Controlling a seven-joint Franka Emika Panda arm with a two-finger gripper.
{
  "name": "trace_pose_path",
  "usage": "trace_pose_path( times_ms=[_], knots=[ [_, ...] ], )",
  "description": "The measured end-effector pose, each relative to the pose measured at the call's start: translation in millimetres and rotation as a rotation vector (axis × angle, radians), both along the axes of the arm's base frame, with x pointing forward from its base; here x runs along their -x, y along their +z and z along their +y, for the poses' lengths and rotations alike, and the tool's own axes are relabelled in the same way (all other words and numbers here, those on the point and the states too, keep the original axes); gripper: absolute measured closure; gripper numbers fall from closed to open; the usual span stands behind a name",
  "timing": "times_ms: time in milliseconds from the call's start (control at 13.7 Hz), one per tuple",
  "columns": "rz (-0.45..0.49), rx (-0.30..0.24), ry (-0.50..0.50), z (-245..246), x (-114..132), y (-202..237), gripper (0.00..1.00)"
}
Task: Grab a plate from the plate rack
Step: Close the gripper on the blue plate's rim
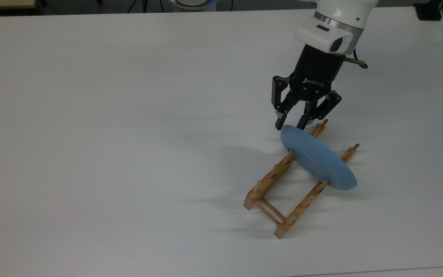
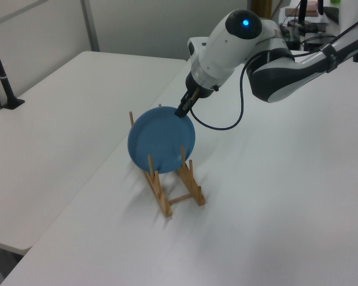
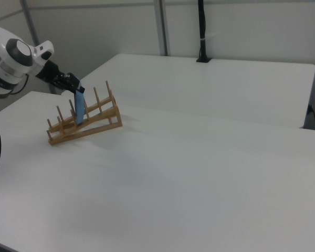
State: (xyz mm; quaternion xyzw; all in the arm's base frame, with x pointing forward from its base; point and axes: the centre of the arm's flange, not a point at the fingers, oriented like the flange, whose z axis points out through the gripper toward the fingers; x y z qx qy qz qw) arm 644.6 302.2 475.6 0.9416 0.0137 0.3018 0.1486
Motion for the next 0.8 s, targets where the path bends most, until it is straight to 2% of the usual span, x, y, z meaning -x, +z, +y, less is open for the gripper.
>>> trace_pose_path(
  times_ms=[437,583,729,802],
  knots=[
    [-0.001,0.0,0.012,7.8,3.6,0.4,0.57],
    [-0.002,0.0,0.016,10.6,4.9,0.5,0.61],
    [-0.002,0.0,0.016,10.6,4.9,0.5,0.76],
    [-0.003,0.002,0.016,10.4,4.8,0.6,0.77]
  ],
)
